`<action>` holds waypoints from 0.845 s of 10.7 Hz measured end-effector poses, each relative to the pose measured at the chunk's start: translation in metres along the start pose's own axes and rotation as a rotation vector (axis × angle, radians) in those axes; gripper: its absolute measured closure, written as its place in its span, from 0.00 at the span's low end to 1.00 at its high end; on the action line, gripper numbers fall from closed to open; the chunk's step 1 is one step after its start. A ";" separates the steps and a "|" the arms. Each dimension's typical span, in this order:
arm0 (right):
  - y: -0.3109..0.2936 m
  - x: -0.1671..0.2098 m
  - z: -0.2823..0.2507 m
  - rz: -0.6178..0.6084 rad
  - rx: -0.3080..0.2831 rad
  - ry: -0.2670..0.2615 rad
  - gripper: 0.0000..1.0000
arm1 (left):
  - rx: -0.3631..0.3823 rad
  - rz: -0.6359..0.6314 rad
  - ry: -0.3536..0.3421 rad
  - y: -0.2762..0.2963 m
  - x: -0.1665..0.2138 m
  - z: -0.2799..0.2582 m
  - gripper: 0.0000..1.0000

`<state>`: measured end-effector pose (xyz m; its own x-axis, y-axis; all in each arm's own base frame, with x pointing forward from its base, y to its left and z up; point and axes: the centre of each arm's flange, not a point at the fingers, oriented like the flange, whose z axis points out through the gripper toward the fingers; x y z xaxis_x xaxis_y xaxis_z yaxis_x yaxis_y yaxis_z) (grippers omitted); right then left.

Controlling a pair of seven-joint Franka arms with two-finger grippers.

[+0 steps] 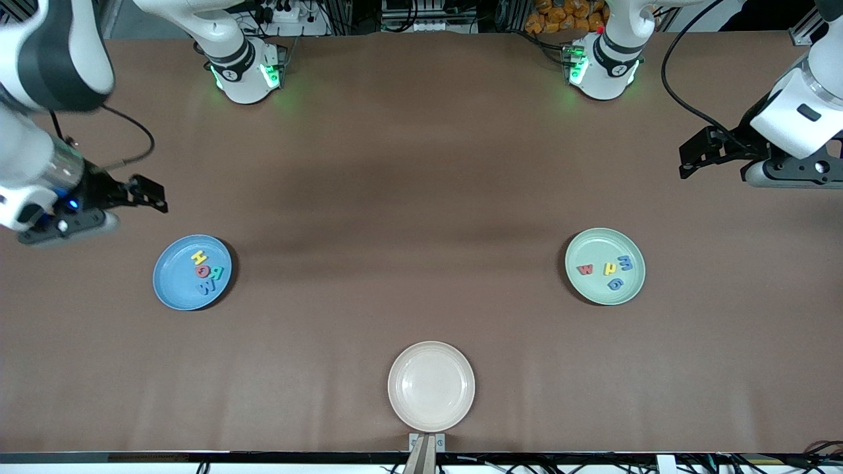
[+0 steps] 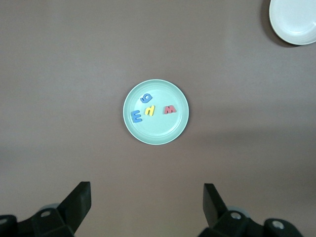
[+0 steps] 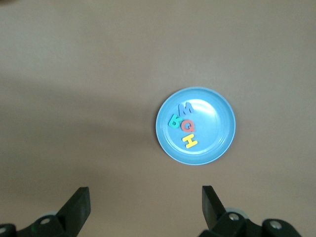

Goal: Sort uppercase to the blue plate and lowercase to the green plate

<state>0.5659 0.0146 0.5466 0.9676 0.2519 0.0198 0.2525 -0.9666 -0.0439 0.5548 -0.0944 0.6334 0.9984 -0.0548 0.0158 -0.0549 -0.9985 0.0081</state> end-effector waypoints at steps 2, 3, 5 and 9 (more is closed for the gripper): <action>-0.001 -0.008 -0.035 -0.001 -0.008 0.028 0.00 | 0.007 -0.002 0.001 -0.002 0.000 0.000 0.00; 0.006 -0.012 -0.050 0.012 -0.013 0.030 0.00 | 0.008 -0.003 0.002 -0.002 0.000 0.000 0.00; 0.027 -0.022 -0.078 0.052 -0.020 0.028 0.00 | 0.008 -0.002 0.002 -0.002 0.000 -0.001 0.00; 0.047 -0.045 -0.117 0.129 -0.024 -0.013 0.00 | 0.008 0.001 0.003 0.000 0.000 -0.001 0.00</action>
<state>0.5337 -0.0473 0.6605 0.9921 0.1254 0.0025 0.1254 -0.9919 -0.0211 0.5547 -0.0948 0.6344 0.9982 -0.0563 0.0189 -0.0563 -0.9984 0.0002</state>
